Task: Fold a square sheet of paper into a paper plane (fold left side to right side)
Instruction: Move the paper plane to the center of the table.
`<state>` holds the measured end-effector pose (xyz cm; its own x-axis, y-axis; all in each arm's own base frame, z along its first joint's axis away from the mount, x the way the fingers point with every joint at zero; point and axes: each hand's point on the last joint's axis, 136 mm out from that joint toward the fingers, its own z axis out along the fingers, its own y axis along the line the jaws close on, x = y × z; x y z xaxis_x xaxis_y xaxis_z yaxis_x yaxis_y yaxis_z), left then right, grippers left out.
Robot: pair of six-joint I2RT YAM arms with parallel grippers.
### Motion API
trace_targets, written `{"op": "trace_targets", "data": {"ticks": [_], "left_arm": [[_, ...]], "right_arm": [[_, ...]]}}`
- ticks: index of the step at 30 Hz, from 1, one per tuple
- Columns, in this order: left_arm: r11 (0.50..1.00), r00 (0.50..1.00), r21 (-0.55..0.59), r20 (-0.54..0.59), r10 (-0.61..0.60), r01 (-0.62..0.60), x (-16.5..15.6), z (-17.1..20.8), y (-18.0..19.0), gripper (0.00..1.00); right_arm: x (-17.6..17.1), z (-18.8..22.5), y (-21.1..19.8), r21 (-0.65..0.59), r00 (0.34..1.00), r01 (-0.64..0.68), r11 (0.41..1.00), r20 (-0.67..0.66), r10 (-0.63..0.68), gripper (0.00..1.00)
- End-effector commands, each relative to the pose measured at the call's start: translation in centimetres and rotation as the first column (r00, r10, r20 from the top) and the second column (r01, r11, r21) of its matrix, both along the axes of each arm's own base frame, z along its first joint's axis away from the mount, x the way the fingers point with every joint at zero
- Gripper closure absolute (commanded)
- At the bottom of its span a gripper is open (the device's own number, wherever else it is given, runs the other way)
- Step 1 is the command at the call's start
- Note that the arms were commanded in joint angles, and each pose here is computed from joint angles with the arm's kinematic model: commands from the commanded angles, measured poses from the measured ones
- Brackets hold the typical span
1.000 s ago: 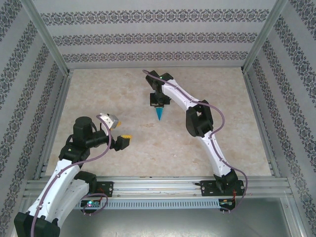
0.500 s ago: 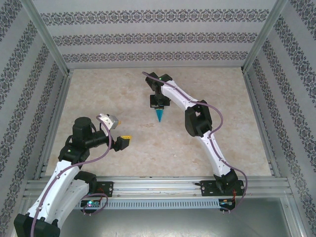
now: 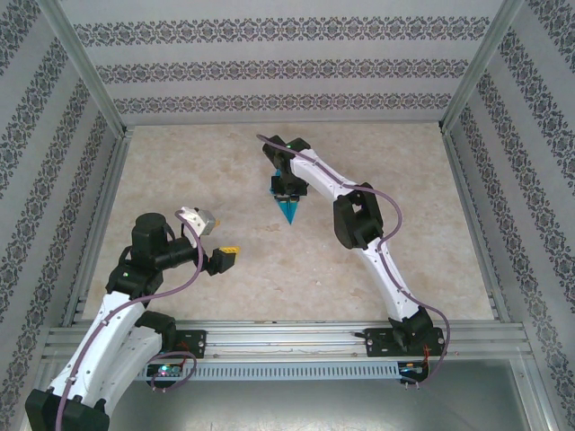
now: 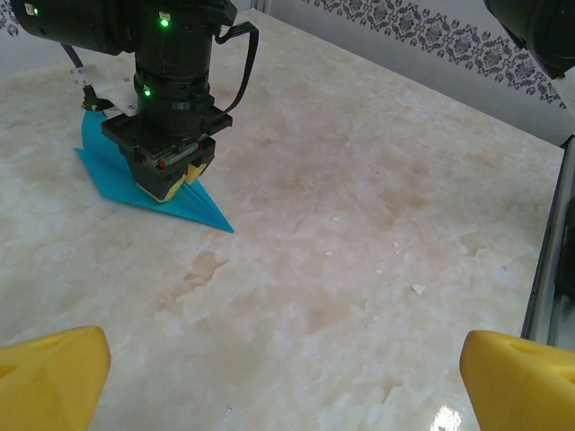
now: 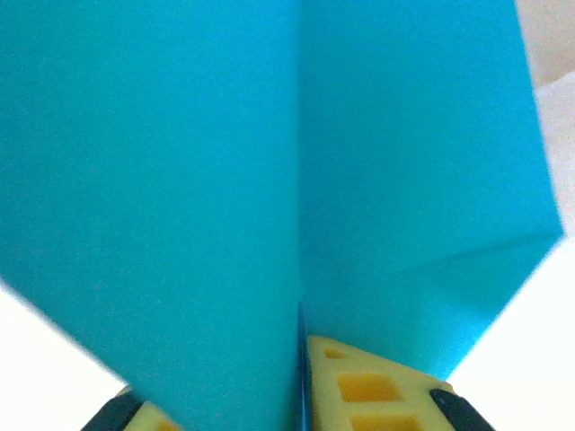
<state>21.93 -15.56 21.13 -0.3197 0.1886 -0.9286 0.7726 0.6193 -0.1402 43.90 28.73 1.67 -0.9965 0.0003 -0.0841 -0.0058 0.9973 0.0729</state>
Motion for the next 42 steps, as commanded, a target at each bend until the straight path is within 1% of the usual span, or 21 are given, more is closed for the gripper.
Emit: {"op": "trace_targets", "data": {"ticks": [1,8,10,23,32,42], "left_arm": [[1.0,1.0,0.008,0.009,-0.018,0.018,-0.4,-0.1,-0.1,0.0],[1.0,1.0,0.018,0.01,-0.016,0.015,-0.3,-0.2,0.0,0.0],[1.0,1.0,0.018,0.008,-0.013,0.013,-0.3,-0.2,0.0,0.0],[1.0,1.0,0.019,-0.004,-0.004,0.004,0.0,-0.1,0.1,0.0],[1.0,1.0,0.023,-0.014,0.001,-0.001,-0.1,-0.2,0.2,0.0],[1.0,1.0,0.022,-0.016,0.018,-0.018,0.0,0.0,0.3,0.0]], "right_arm": [[-0.9,-1.4,0.2,-0.023,0.999,-0.001,1.0,-0.033,0.001,0.79],[-0.8,-1.1,-0.3,-0.047,1.0,0.007,0.999,-0.013,-0.007,0.6],[-0.7,-0.6,-0.3,-0.043,1.0,0.011,0.999,0.001,-0.011,0.57],[-0.1,3.9,-0.7,-0.011,0.994,0.04,0.999,0.098,-0.039,0.59],[-0.5,4.2,-0.5,-0.006,0.995,0.037,0.999,0.095,-0.036,0.58],[-0.8,5.7,-0.3,0.0,0.993,0.018,1.0,0.119,-0.017,0.56]]}}
